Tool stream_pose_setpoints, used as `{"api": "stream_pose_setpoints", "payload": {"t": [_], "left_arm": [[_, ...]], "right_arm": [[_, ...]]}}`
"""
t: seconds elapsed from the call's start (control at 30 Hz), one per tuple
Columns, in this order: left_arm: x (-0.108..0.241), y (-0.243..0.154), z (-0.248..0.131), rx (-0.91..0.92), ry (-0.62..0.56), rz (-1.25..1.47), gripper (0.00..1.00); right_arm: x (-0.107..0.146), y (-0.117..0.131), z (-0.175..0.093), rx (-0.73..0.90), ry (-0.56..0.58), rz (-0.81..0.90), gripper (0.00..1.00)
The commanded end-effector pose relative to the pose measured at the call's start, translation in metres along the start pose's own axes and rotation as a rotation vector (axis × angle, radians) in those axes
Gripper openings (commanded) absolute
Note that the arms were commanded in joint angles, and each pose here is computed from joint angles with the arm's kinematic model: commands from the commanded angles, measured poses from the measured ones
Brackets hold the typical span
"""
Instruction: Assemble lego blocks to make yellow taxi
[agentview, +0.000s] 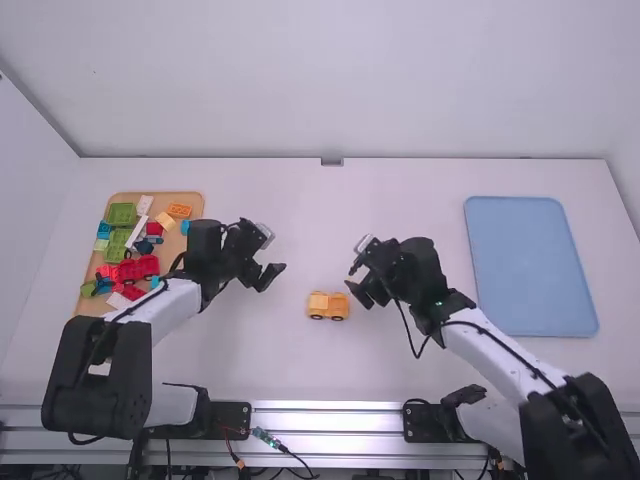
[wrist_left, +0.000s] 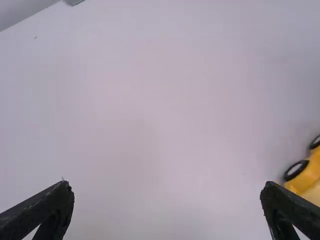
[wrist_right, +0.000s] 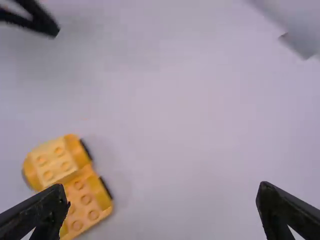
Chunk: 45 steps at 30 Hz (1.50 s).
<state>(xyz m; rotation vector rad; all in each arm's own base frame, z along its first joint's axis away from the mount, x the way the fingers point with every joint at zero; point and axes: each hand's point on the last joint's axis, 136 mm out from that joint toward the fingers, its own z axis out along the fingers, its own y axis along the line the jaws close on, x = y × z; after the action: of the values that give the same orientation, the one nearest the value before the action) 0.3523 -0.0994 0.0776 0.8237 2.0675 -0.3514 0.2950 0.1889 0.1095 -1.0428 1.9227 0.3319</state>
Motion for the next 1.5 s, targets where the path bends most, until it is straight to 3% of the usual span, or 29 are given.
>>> {"api": "stream_pose_setpoints", "payload": {"t": [0.0,0.1,0.17,0.27,0.37,0.57,0.7,0.83,1.27,1.47], "left_arm": [[0.000,0.011,-0.004,-0.067,0.014,-0.022,0.99],[-0.004,0.028,-0.006,-0.154,-0.004,-0.169,0.99],[-0.002,0.059,-0.013,-0.333,-0.021,-0.385,0.99],[-0.001,0.074,-0.020,-0.419,0.002,-0.431,0.99],[-0.013,0.080,-0.026,-0.419,0.057,-0.456,0.99],[-0.032,0.125,-0.062,-0.677,0.057,-0.650,0.99],[-0.044,0.139,-0.075,-0.669,0.046,-0.714,0.99],[-0.033,0.165,-0.087,-0.693,0.080,-0.812,0.99],[-0.003,0.268,-0.091,-0.710,0.239,-1.066,0.99],[-0.001,0.290,-0.080,-0.709,0.310,-1.100,0.99]], "right_arm": [[-0.011,-0.019,-0.015,0.121,-0.025,0.040,0.99],[-0.021,-0.019,-0.024,0.127,-0.061,0.029,0.99],[-0.029,-0.016,-0.031,0.115,-0.094,0.047,0.99],[-0.032,-0.022,-0.035,0.146,-0.107,0.084,0.99],[-0.024,-0.039,-0.038,0.244,-0.072,0.149,0.99],[-0.018,-0.054,-0.036,0.295,0.060,0.206,0.99],[-0.020,-0.066,-0.038,0.317,0.186,0.261,0.99],[-0.019,-0.075,-0.037,0.340,0.285,0.285,0.99],[-0.022,-0.082,-0.026,0.341,0.325,0.284,0.99],[-0.022,-0.082,-0.026,0.339,0.325,0.279,0.99]]}}
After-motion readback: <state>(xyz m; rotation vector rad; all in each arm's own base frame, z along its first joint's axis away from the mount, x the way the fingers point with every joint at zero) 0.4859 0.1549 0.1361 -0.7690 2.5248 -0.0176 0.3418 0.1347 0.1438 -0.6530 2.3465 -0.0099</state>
